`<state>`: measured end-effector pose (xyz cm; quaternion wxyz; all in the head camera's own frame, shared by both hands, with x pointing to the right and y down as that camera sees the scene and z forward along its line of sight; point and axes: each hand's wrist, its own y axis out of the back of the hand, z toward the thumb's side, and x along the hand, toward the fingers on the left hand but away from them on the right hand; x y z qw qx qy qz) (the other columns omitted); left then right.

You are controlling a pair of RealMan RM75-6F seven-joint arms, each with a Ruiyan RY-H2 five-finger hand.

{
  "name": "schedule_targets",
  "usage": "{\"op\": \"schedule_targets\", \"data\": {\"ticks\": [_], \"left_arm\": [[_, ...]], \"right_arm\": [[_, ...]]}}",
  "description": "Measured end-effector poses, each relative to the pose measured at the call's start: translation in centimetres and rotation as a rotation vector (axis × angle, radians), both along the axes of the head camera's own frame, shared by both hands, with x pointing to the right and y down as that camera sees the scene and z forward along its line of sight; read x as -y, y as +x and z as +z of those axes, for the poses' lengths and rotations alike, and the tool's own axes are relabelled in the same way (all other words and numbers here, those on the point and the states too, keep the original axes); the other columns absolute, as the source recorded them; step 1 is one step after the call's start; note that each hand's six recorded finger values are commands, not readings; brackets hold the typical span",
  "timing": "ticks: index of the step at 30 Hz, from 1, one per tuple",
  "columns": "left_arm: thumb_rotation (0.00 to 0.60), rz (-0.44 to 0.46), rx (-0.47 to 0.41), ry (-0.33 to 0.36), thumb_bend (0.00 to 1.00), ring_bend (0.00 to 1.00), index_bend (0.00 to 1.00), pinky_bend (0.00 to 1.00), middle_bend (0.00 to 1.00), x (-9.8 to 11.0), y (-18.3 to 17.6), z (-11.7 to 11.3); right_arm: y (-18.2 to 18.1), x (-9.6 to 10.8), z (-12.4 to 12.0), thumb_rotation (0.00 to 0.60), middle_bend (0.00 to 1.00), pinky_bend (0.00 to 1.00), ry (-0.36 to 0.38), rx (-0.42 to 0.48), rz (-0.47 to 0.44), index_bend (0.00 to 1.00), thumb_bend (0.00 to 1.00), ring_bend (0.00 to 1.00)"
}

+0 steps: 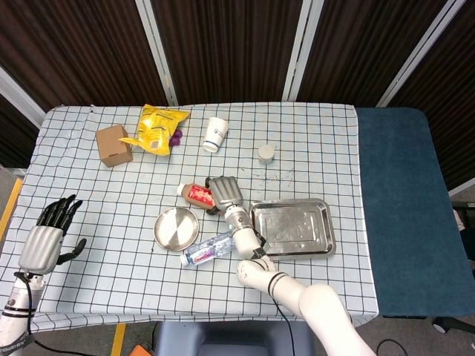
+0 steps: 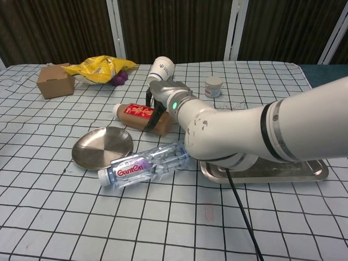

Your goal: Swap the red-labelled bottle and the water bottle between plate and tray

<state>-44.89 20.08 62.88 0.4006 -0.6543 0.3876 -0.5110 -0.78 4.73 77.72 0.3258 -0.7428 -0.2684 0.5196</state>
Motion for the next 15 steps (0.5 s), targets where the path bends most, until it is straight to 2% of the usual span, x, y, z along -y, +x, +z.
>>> {"op": "schedule_targets", "data": {"ticks": [4, 8, 15], "left_arm": [[0.6, -0.004, 0.007, 0.003, 0.35, 0.0, 0.0, 0.1, 0.0, 0.1, -0.1, 0.0], [0.6, -0.002, 0.009, 0.005, 0.35, 0.0, 0.0, 0.1, 0.0, 0.1, -0.1, 0.1], [0.6, 0.013, 0.014, 0.014, 0.35, 0.0, 0.0, 0.1, 0.0, -0.1, 0.3, -0.1]], "right_arm": [[0.0, 0.0, 0.0, 0.6, 0.7, 0.81, 0.016, -0.015, -0.016, 0.85, 0.41, 0.63], [0.1, 0.5, -0.5, 0.6, 0.72, 0.84, 0.046, -0.003, -0.004, 0.88, 0.43, 0.66], [1.7, 2.8, -3.3, 0.6, 0.75, 0.87, 0.15, 0.082, 0.032, 0.92, 0.44, 0.69]]}}
